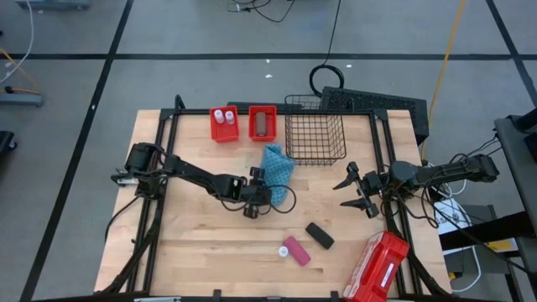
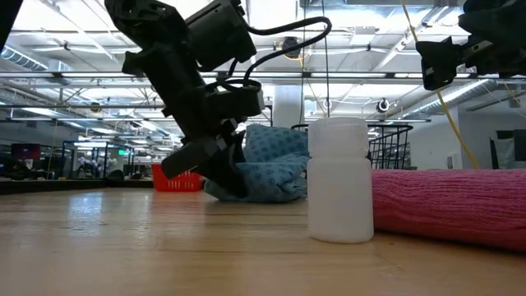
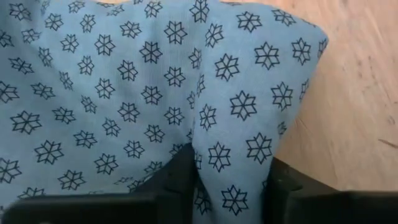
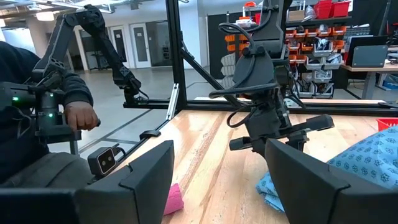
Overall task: Pick & Place Medicine items
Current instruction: Put the blue patient gown into the black wire basket
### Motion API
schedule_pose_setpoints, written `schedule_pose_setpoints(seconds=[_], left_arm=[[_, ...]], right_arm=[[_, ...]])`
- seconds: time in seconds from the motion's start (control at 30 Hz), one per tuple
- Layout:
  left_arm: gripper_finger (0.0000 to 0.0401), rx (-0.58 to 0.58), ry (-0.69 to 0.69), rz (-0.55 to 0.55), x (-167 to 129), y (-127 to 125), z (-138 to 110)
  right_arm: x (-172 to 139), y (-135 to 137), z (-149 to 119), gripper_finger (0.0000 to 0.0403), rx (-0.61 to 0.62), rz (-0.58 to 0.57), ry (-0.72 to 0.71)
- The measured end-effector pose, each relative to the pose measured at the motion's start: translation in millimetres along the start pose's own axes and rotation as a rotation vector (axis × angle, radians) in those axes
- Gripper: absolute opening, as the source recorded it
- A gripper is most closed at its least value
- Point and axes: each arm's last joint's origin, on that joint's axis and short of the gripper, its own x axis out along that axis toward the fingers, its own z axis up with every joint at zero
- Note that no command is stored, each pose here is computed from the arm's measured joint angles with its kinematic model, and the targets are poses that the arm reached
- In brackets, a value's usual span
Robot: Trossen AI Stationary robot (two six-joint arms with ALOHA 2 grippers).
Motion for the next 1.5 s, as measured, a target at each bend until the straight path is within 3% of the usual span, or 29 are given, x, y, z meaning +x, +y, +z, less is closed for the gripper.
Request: schedule_pose_setpoints(seconds=[0.23,0.43,0.67,0.87,1.0,1.3,1.5], left_arm=[[0.0100,-0.027,0.033,-0.027,-12.0,-12.4,-0.6],[0.0099,-0.072,-0.027,-0.164,-66.1,-15.7,2.0],[0.0095,-0.346,-0.271,-0.247,-153.7,4.8,5.7],[0.0095,-0.554,-0.399,-0.383,-198.1,19.4,-1.5],[0.0095,-0.592,-0.420,-0.405,-207.7,17.8,-3.4],[0.0094,-0.576,-0.411,-0.488,-209.6,12.5,-2.5],[0.0094,-0.603,-0.412,-0.459,-208.3,16.7,-2.8]], right_arm=[[0.0,0.0,0.0,0.0242,0.000,0.000,0.000],[0.0,0.0,0.0,0.0242,0.000,0.000,0.000],[0.0,0.0,0.2,0.0242,0.000,0.000,-0.002],[0.0,0.0,0.4,0.0242,-0.001,0.000,-0.004],[0.0,0.1,2.2,0.0242,-0.004,0.001,-0.023],[-6.6,4.2,35.0,0.0242,-0.067,0.031,-0.367],[-10.8,5.7,44.4,0.0242,-0.023,0.052,-0.471]])
